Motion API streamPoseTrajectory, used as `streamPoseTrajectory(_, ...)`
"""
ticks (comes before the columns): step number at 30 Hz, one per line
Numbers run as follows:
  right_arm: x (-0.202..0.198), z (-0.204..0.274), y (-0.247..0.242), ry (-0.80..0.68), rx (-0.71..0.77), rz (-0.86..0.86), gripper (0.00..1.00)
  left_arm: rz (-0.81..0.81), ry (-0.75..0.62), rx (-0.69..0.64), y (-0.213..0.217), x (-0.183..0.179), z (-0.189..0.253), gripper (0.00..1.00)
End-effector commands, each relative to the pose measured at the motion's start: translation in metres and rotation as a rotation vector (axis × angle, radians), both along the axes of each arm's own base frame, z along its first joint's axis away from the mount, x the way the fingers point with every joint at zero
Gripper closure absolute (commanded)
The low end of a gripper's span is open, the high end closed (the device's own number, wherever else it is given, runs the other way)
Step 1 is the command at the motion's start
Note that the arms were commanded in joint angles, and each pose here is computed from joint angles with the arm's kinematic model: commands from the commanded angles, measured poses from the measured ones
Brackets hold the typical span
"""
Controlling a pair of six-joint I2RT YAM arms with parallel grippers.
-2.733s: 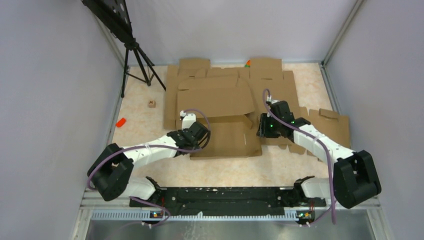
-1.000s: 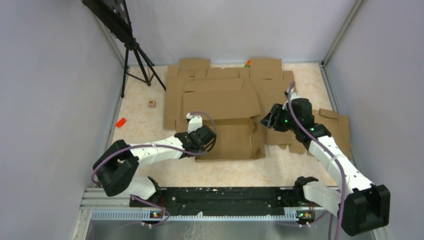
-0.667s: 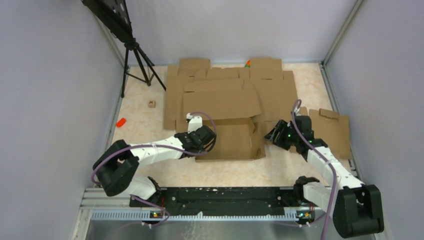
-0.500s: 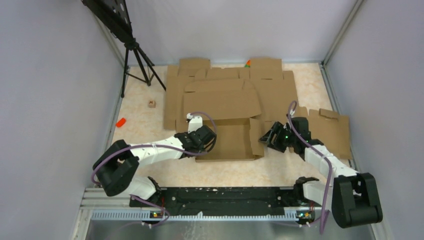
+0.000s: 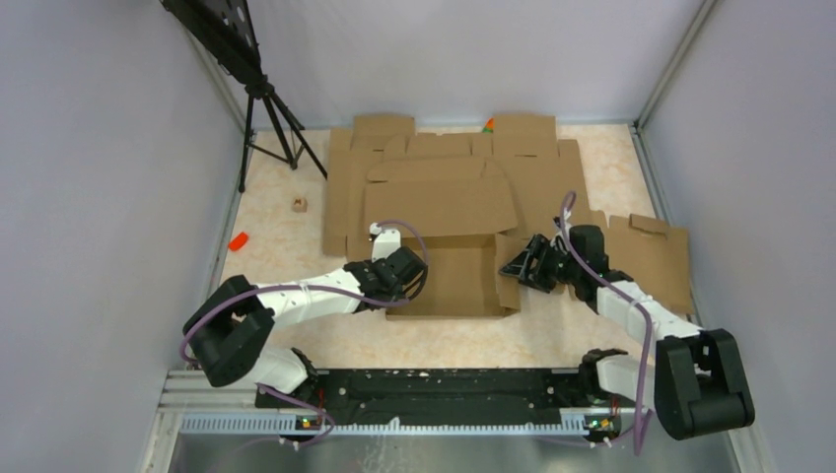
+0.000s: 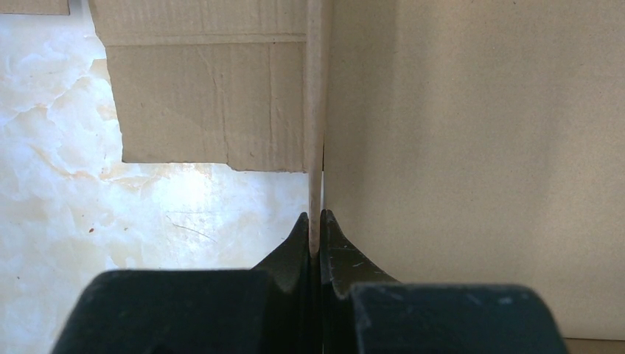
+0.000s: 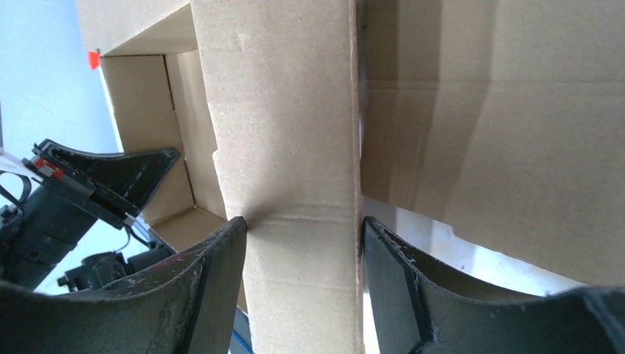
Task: Fold the paper box
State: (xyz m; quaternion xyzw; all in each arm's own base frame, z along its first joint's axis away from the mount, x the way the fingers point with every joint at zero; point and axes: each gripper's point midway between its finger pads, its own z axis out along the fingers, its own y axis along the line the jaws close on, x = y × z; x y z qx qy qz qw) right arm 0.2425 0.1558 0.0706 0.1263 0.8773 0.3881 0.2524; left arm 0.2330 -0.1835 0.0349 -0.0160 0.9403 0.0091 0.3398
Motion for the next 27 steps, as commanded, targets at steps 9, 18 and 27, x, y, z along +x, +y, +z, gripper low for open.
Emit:
streamPoseTrajectory(9, 0.015, 0.024, 0.024, -0.094, -0.148, 0.088, 0.50, -0.039, -0.001, -0.002, -0.013, 0.001, 0.001, 1.00)
streamPoseTrajectory(18, 0.011, 0.006, 0.030, -0.058, -0.374, 0.151, 0.50, -0.024, -0.008, -0.005, -0.013, 0.000, 0.003, 1.00)
streamPoseTrajectory(27, 0.010, -0.012, 0.024, -0.030, -0.636, 0.183, 0.54, 0.010, -0.014, -0.015, -0.011, -0.001, 0.002, 1.00)
